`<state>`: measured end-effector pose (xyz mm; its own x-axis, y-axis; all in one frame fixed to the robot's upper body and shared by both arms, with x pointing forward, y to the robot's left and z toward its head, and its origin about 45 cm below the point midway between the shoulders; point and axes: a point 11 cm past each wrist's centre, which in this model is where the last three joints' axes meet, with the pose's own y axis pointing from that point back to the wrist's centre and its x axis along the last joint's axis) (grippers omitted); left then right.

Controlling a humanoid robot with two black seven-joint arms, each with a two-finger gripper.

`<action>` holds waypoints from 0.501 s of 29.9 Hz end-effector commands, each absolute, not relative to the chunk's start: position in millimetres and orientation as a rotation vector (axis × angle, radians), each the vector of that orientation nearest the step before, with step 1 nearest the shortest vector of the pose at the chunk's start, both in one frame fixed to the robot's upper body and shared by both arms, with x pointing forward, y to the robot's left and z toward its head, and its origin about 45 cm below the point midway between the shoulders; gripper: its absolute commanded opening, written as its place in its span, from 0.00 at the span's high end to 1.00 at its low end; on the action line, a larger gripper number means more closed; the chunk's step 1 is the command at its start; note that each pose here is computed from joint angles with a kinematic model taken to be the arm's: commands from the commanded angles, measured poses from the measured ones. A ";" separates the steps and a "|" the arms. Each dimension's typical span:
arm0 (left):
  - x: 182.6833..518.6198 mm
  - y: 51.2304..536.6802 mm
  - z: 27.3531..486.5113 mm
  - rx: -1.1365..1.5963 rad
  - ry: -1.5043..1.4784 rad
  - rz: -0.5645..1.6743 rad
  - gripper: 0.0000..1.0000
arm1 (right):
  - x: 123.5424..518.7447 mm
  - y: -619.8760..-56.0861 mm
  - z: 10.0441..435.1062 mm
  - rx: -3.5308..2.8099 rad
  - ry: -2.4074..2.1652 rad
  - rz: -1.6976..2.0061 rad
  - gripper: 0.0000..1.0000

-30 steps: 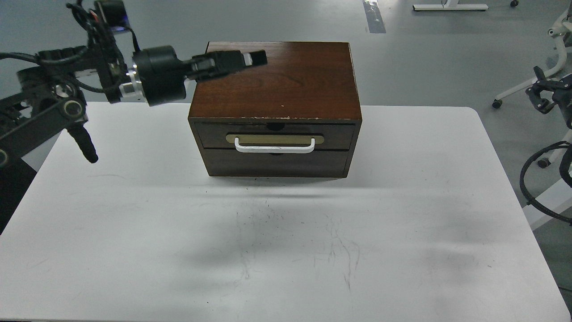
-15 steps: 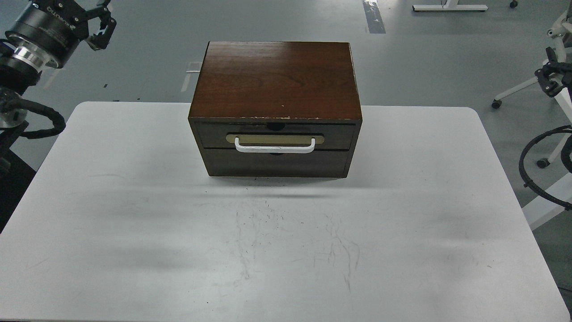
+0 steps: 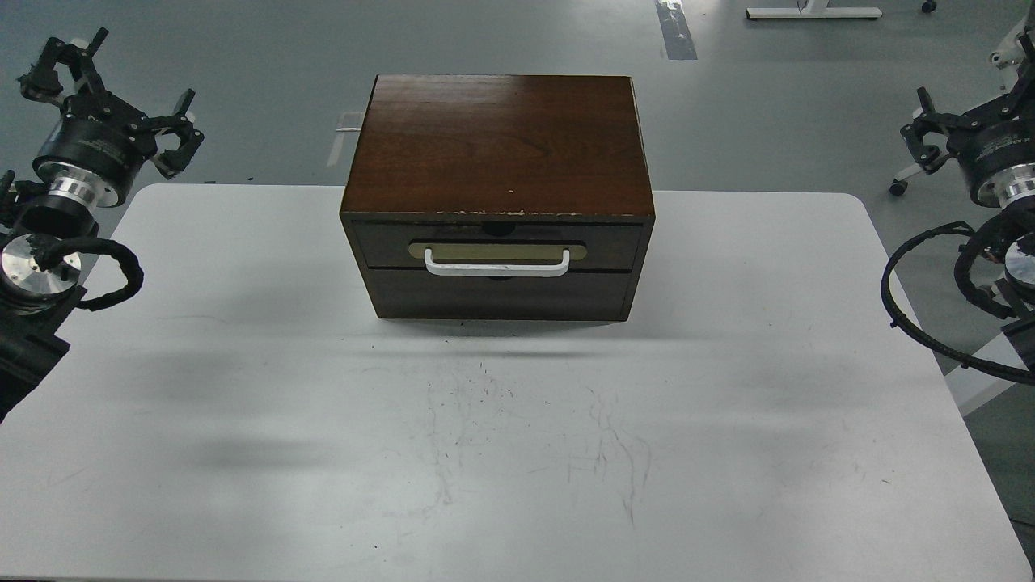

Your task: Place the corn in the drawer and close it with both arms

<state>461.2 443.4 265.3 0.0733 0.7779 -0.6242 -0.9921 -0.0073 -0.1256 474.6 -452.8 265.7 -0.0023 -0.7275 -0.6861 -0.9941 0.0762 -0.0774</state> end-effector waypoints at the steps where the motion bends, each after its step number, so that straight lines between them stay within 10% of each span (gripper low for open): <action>1: 458.9 448.5 260.8 -0.641 0.442 1.487 0.03 | 479.1 -435.7 256.4 -1.692 1.738 0.672 0.00; 15: 455.9 422.1 221.6 -0.422 0.443 1.462 0.02 | 482.9 -410.3 241.6 -1.798 1.757 0.699 0.00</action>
